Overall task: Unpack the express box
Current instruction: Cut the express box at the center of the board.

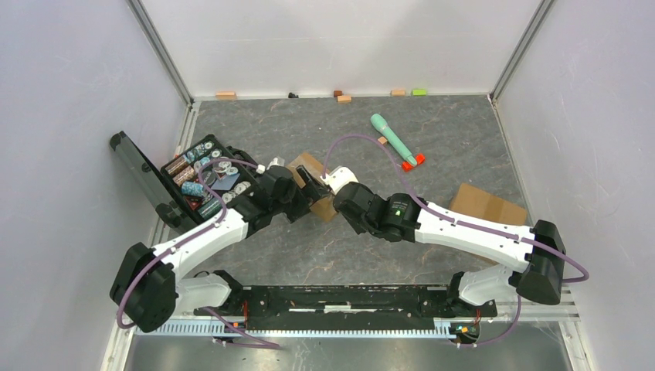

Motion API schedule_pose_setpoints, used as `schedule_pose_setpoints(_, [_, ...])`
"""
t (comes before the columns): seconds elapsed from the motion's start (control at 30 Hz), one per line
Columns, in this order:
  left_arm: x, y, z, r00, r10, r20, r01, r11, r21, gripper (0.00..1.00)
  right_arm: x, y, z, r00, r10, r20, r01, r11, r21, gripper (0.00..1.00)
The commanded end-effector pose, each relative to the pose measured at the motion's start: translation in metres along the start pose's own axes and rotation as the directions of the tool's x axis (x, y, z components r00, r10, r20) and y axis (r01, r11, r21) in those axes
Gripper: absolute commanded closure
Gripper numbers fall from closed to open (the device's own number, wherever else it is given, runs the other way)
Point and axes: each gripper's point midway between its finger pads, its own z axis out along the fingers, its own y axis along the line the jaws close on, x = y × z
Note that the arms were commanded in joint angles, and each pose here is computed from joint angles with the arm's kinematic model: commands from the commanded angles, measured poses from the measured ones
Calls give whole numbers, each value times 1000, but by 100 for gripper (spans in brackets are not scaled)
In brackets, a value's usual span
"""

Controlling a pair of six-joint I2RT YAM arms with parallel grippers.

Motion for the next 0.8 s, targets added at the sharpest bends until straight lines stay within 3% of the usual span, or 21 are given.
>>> schedule_pose_setpoints(0.0, [-10,-24,4,995,-91,40,87,992,89,0,-3,7,0,1000,4,13,-3,1000,-28,100])
schedule_pose_setpoints(0.23, [-10,-24,6,993,-109,42,105,990,90,0,-2,7,1,1000,6,9,-6,1000,-28,100])
schedule_pose_setpoints(0.43, [-4,-8,21,995,-98,26,98,995,5,1,-1,8,1,1000,5,8,-5,999,-32,100])
schedule_pose_setpoints(0.77, [8,20,33,1000,3,-21,-7,986,-165,14,-5,3,-2,1000,9,21,-8,1000,-16,100])
